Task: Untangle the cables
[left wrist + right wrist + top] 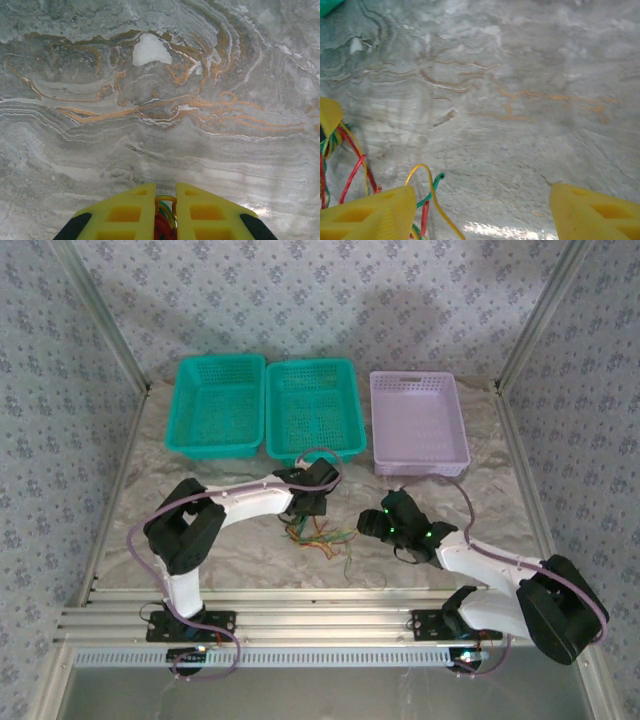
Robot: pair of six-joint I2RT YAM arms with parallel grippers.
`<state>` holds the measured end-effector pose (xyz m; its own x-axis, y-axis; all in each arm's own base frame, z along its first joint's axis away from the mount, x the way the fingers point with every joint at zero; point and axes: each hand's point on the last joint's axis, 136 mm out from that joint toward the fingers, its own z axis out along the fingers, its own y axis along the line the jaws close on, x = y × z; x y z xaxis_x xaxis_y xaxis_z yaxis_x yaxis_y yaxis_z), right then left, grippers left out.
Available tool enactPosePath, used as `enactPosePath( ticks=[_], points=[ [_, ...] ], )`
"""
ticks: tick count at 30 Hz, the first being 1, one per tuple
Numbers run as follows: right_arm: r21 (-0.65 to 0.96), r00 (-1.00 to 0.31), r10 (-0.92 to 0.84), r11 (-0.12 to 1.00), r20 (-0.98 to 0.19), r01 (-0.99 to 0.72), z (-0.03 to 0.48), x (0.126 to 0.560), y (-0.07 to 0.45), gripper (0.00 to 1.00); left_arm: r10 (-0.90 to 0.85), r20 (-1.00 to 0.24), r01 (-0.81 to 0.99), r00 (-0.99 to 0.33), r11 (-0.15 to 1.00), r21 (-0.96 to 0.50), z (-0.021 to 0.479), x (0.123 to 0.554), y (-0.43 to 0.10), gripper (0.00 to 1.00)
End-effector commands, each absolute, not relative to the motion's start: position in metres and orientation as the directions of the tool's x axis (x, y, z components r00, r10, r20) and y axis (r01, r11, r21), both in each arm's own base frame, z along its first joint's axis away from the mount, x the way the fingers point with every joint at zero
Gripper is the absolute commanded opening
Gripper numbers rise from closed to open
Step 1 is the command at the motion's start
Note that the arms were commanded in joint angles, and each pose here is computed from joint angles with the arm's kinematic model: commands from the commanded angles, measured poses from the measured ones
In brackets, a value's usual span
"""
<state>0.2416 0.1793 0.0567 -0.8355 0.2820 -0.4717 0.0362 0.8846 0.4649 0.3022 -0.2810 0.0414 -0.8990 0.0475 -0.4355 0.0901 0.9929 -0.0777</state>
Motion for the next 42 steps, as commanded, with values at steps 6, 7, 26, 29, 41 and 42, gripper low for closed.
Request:
enactPosePath(
  ticks=[6, 7, 26, 29, 41, 42],
  points=[
    [0.490, -0.822, 0.203, 0.866, -0.532, -0.103, 0.084, 0.247, 0.199, 0.73, -0.053, -0.490, 0.018, -0.870, 0.990, -0.139, 0.071, 0.319, -0.274, 0.00],
    [0.489, -0.822, 0.193, 0.864, -0.536, -0.116, 0.086, 0.246, 0.200, 0.73, -0.069, -0.507, 0.009, -0.859, 0.989, -0.149, 0.077, 0.321, -0.273, 0.00],
    [0.598, -0.726, 0.102, 0.650, -0.680, -0.469, 0.142, 0.218, 0.229, 0.74, -0.425, -0.569, -0.198, -0.704, 0.887, -0.417, 0.161, 0.319, -0.226, 0.00],
    [0.600, -0.705, 0.090, 0.607, -0.703, -0.521, 0.146, 0.211, 0.235, 0.74, -0.466, -0.550, -0.225, -0.693, 0.865, -0.449, 0.165, 0.322, -0.222, 0.00],
    [0.453, -0.552, 0.078, 0.672, -0.830, -0.586, 0.129, 0.218, 0.241, 0.75, -0.548, -0.489, -0.245, -0.679, 0.797, -0.552, 0.185, 0.325, -0.229, 0.00],
    [0.433, -0.531, 0.074, 0.680, -0.844, -0.592, 0.130, 0.219, 0.243, 0.76, -0.554, -0.481, -0.246, -0.680, 0.790, -0.562, 0.186, 0.324, -0.230, 0.00]
  ],
)
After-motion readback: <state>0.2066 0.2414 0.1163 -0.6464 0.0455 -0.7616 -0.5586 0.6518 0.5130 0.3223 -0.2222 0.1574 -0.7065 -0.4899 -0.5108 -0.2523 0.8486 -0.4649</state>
